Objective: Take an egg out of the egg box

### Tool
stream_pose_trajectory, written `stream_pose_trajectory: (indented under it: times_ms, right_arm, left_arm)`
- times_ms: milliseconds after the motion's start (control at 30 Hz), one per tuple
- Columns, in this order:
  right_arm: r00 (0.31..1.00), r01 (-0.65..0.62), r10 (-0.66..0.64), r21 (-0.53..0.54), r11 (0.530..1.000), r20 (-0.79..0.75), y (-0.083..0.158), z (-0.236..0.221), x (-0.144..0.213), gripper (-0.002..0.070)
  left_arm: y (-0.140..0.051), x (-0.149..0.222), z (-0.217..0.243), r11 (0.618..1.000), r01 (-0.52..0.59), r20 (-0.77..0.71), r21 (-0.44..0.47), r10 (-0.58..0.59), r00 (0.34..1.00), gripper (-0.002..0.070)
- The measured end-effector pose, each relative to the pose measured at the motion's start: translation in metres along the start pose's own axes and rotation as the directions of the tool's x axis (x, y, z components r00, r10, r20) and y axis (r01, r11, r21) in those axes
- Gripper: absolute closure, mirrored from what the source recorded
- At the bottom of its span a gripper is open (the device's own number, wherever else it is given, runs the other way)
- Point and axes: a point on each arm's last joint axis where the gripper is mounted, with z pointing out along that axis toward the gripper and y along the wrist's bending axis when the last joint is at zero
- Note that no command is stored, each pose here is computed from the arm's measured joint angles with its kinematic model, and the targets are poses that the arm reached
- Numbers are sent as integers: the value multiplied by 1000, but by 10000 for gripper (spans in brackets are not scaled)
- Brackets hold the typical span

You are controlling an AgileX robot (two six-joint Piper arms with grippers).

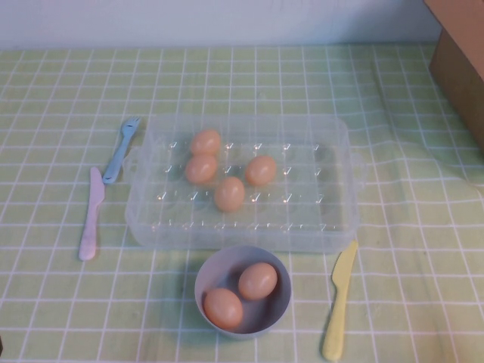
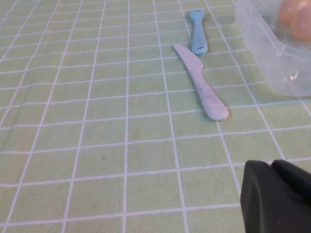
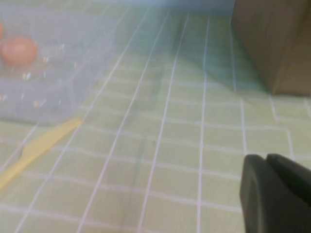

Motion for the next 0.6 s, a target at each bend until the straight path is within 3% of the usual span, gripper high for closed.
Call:
stream_pose_trajectory:
  times_ms: [133, 600]
  right_arm:
    - [997, -2, 1, -18, 1000, -77, 2, 0, 7, 694]
    - [996, -4, 2, -21, 1000, -91, 2, 0, 8, 694]
  left_arm:
    - [0, 0, 0, 1000, 0, 0, 0, 0, 1000, 679]
    - [0, 0, 0, 1000, 0, 0, 0, 0, 1000, 679]
